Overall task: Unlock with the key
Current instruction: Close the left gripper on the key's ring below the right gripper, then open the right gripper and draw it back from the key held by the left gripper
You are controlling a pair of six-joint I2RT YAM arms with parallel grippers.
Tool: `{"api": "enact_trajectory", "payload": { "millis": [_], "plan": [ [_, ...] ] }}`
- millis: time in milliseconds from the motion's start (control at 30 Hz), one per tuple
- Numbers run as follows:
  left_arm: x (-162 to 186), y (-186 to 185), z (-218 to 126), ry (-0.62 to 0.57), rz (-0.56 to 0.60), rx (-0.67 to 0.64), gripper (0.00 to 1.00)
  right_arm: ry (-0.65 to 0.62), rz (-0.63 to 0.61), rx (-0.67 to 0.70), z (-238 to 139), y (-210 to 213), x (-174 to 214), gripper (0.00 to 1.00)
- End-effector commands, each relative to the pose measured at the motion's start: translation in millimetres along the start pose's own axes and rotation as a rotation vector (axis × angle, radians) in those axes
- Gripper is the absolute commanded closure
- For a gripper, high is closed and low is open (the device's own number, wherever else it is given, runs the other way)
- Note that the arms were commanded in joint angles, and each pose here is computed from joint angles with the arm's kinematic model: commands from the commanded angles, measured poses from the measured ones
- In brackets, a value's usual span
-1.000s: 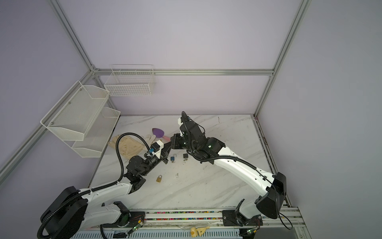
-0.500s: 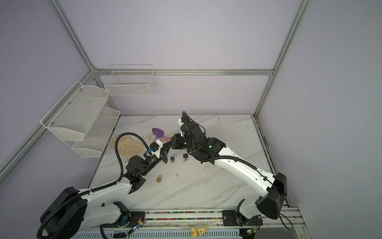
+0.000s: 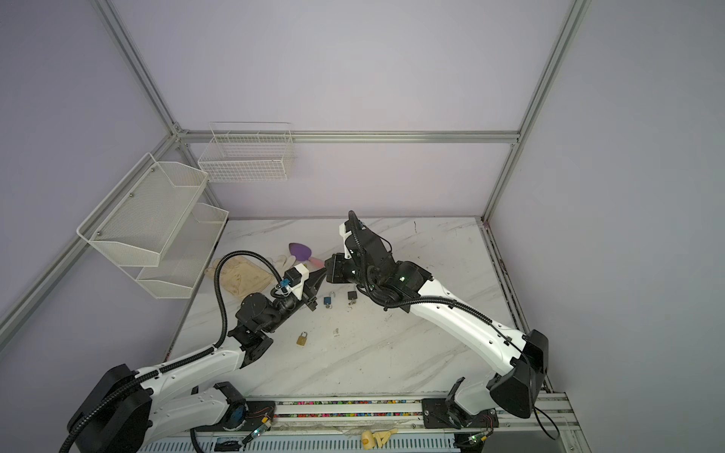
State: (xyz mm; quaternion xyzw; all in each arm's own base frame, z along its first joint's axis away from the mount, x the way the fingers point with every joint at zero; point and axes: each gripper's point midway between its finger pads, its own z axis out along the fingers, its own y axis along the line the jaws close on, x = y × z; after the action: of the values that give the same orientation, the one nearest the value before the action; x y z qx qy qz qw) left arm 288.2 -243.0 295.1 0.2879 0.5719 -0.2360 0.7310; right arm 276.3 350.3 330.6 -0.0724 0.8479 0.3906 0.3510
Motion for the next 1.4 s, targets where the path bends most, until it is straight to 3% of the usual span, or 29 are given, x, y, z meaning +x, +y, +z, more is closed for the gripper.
{"api": "enact_trajectory", "payload": {
  "millis": [0, 267, 300, 533, 967, 1367],
  "plan": [
    [-30.5, -6.7, 5.8, -0.031, -0.02, 0.057, 1.0, -0.049, -0.026, -0.013, -10.1, 2.1, -16.5, 0.92],
    [-19.3, -18.0, -1.2, 0.08, -0.091, 0.121, 1.0, -0.042, -0.133, -0.07, -15.7, 5.7, -27.0, 0.67],
    [-18.8, -18.7, -2.1, 0.087, -0.1, 0.125, 1.0, -0.025, -0.159, -0.096, -14.7, 7.8, -25.2, 0.61],
    [-24.0, -25.1, -2.7, 0.137, -0.169, 0.176, 1.0, 0.123, -0.309, -0.263, -14.4, 11.4, 6.2, 0.44],
    [-28.5, -29.2, 2.7, 0.188, -0.243, 0.217, 1.0, 0.219, -0.338, -0.354, -8.8, -20.9, 40.8, 0.45],
    [-27.8, -33.5, 10.8, 0.19, -0.255, 0.261, 1.0, 0.231, -0.31, -0.426, -6.9, -29.2, 44.4, 0.64]
  ]
}}
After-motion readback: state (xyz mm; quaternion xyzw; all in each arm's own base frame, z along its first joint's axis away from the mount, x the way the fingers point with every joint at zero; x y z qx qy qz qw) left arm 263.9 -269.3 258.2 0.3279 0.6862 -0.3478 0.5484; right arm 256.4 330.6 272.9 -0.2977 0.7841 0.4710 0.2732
